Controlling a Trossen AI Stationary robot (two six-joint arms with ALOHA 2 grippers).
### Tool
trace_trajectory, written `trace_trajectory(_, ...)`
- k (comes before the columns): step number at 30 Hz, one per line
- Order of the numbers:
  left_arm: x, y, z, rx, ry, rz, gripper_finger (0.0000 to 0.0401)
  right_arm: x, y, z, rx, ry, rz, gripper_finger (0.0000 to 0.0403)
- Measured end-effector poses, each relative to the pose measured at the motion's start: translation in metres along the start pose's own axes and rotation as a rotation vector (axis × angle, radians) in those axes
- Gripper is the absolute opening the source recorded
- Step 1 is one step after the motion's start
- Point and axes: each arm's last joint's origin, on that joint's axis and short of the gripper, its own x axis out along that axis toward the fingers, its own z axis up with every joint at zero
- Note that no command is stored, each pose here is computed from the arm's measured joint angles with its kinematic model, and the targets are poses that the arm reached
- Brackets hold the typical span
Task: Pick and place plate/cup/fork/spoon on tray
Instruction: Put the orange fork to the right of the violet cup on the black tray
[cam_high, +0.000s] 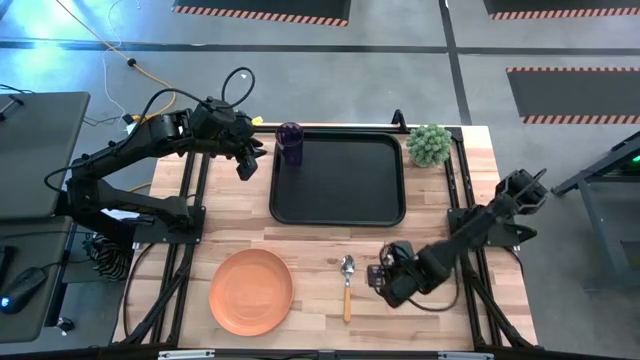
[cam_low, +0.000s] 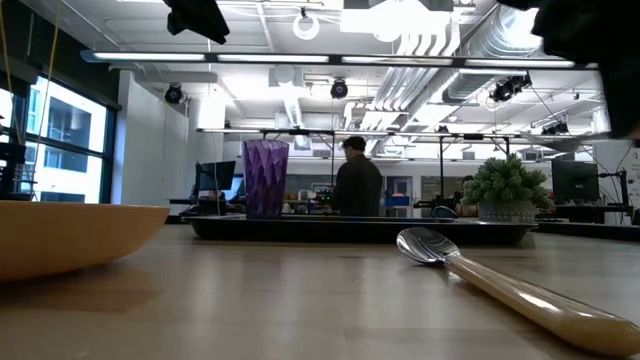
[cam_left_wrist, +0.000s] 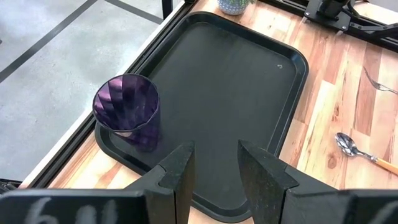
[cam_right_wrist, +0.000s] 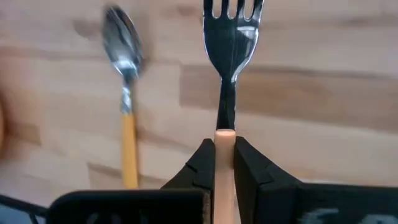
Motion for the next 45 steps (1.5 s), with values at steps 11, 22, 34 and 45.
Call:
trace_trajectory(11,0.000,0.000,0.000,0.059,0.000,0.000,0.0113,-0.011,0.039,0.058,-0.122,-0.067,-0.001,0.0010)
trace_trajectory(22,0.000,0.000,0.000,0.060,0.002,0.000,0.0113,-0.037,0.051,0.128,-0.278,-0.166,-0.014,0.0010)
trace_trajectory(34,0.000,0.000,0.000,0.052,0.001,-0.001,0.0113,-0.094,0.015,0.204,-0.292,-0.322,-0.046,0.0010)
trace_trajectory(45,0.000,0.000,0.000,0.049,0.001,-0.001,0.0113,-0.091,-0.034,0.249,-0.221,-0.337,-0.109,0.0010)
